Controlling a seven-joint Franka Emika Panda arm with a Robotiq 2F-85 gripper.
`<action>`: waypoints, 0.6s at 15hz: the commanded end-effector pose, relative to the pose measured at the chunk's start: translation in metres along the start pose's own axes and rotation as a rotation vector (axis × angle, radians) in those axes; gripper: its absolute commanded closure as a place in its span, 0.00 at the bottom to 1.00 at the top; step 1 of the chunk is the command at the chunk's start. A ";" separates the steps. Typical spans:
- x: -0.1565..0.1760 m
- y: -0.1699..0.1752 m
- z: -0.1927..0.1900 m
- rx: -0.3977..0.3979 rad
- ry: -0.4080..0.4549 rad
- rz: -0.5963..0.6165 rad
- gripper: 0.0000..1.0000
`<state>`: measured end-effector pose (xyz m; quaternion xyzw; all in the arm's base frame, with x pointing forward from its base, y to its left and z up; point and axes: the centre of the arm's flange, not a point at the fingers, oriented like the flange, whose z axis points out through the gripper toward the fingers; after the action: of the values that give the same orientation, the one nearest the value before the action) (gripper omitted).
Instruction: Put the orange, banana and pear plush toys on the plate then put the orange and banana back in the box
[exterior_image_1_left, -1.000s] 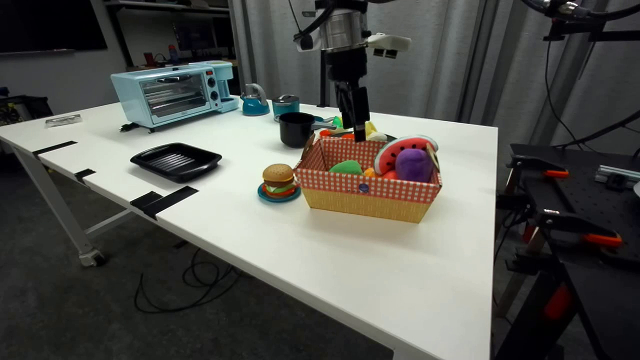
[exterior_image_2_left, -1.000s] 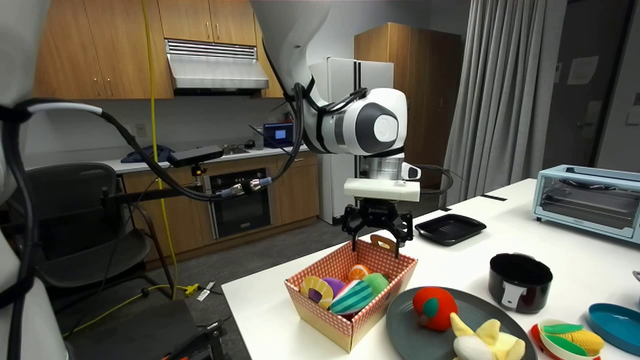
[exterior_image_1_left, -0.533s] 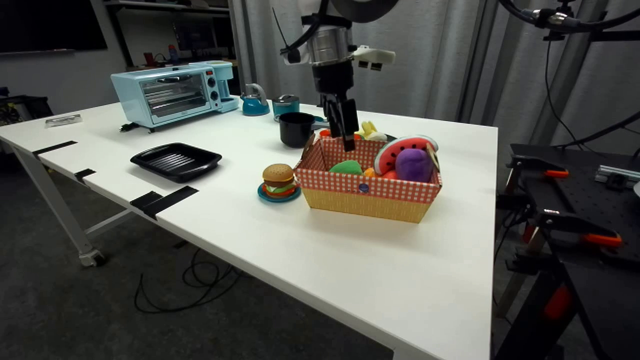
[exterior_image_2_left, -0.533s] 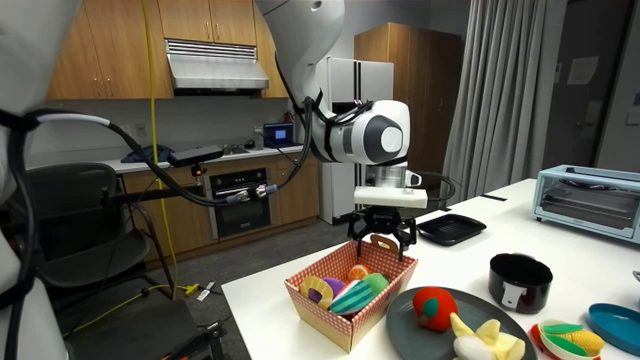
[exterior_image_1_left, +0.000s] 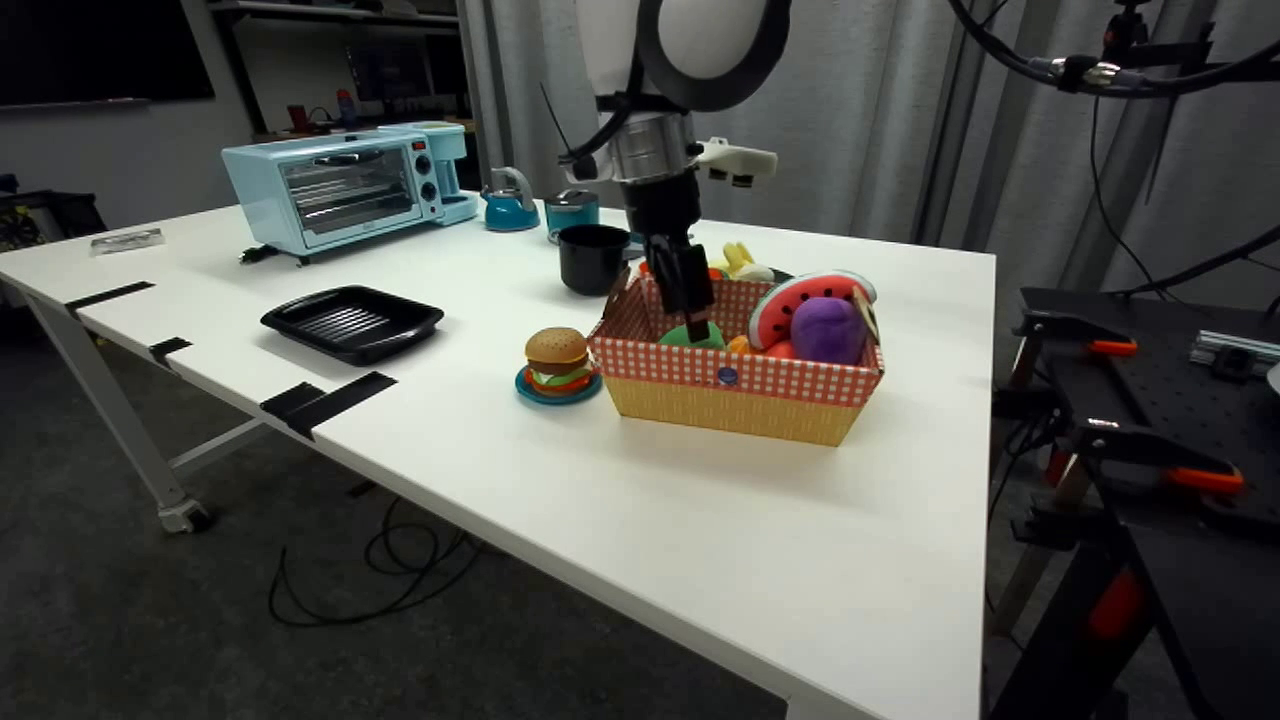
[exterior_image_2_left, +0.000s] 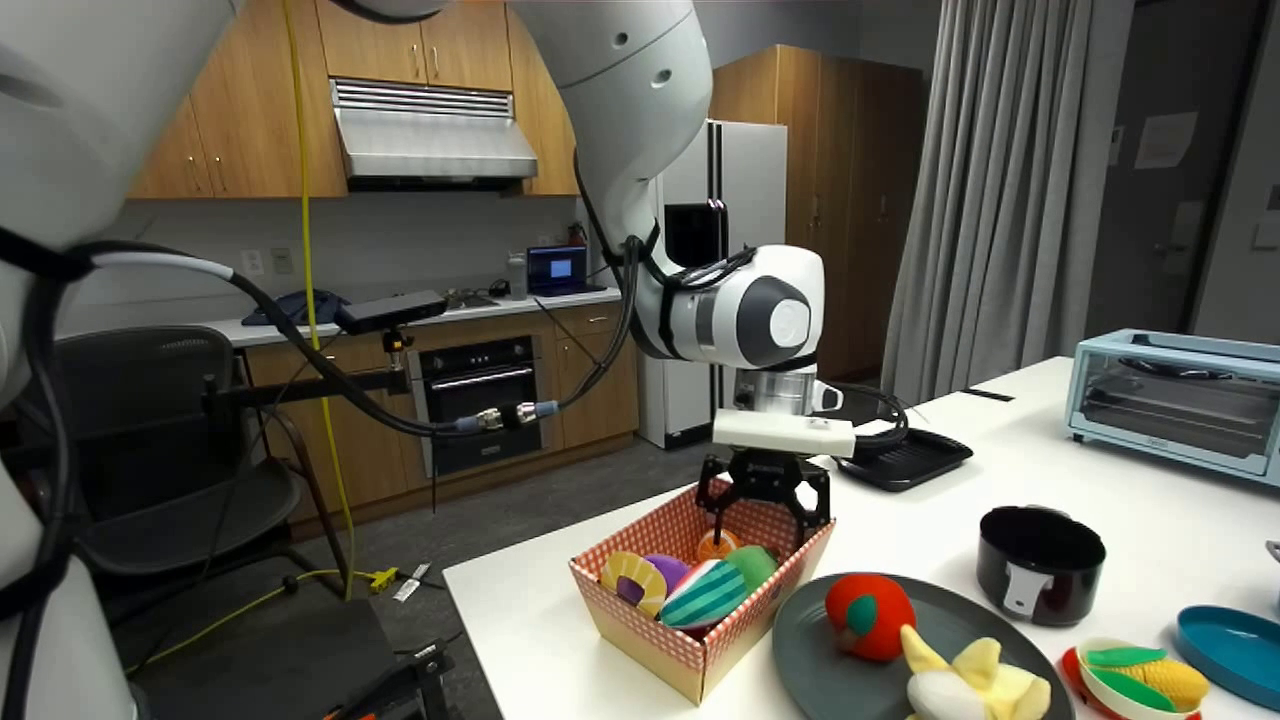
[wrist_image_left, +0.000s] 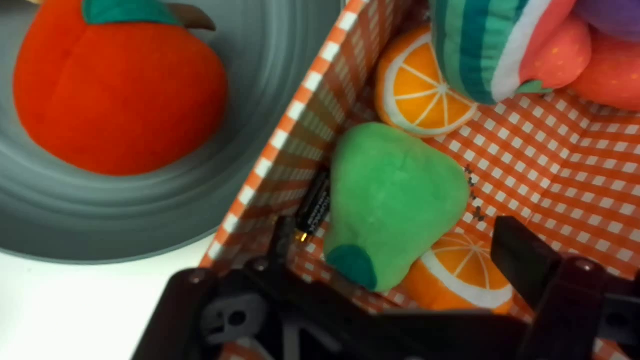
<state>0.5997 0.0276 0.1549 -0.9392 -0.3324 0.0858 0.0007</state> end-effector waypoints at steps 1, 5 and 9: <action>0.011 0.007 0.018 0.013 -0.029 -0.009 0.00; 0.012 0.009 0.021 0.014 -0.035 -0.003 0.00; 0.012 0.010 0.018 0.008 -0.035 0.014 0.30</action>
<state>0.6064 0.0260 0.1454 -0.9391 -0.3303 0.0948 -0.0005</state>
